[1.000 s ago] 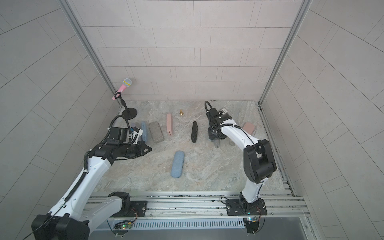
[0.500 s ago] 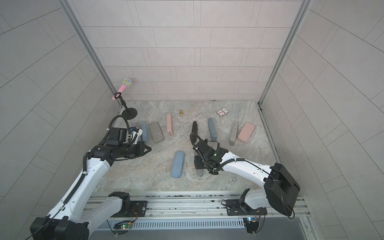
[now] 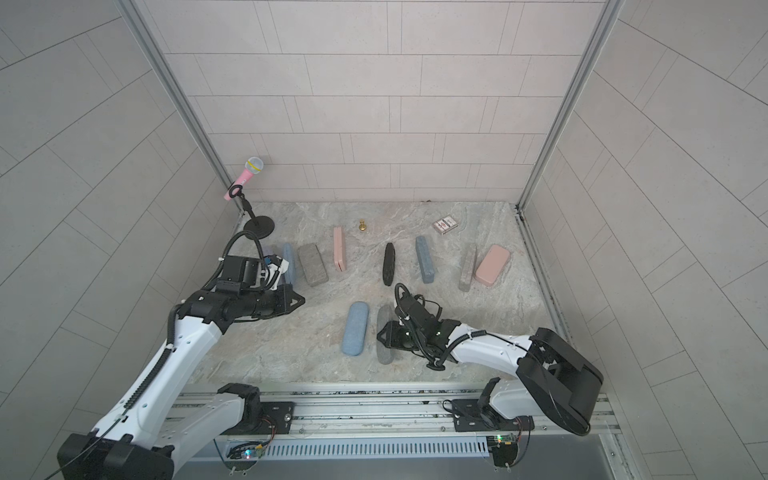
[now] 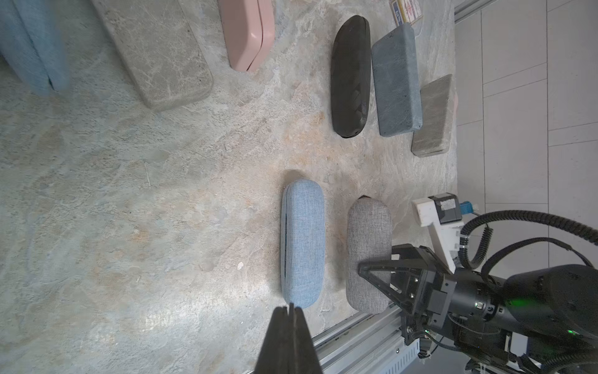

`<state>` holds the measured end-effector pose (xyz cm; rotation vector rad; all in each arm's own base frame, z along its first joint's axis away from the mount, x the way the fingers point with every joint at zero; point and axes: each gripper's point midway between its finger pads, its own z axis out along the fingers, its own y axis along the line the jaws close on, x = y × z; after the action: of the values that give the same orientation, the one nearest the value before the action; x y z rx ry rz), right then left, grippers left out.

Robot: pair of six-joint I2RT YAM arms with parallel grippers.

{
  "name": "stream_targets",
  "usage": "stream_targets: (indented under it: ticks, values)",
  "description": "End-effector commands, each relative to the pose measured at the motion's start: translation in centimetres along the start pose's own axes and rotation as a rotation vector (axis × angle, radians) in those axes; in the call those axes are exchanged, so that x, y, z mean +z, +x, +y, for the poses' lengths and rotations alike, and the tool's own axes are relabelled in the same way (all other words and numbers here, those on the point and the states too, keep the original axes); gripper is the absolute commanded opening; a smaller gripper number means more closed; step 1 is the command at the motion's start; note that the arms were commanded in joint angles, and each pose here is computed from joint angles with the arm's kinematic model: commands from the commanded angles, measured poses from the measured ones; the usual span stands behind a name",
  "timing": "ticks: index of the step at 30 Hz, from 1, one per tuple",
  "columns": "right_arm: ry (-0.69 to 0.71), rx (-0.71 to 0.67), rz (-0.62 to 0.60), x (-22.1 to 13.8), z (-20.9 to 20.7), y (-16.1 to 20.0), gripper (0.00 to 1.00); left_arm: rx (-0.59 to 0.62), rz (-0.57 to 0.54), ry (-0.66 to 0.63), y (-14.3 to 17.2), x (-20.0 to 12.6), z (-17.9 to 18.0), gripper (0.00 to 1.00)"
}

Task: Close the glasses case
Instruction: Place the glasses case at the center of the board.

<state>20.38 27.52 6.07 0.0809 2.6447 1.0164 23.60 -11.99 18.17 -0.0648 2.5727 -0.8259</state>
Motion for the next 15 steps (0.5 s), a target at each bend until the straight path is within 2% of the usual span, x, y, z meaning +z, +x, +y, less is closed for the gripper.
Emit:
stream_targets:
  ticks: [1, 15]
  values:
    - [-0.086, 0.025, -0.021, 0.6, 1.9, -0.7, 0.3, 0.028, 0.003, -0.021, 0.5, -0.2, 0.1, 0.02]
    - [-0.097, 0.069, 0.028, 3.8, 1.6, -0.4, 0.33, 0.036, 0.005, -0.017, 0.6, -0.2, -0.1, 0.02]
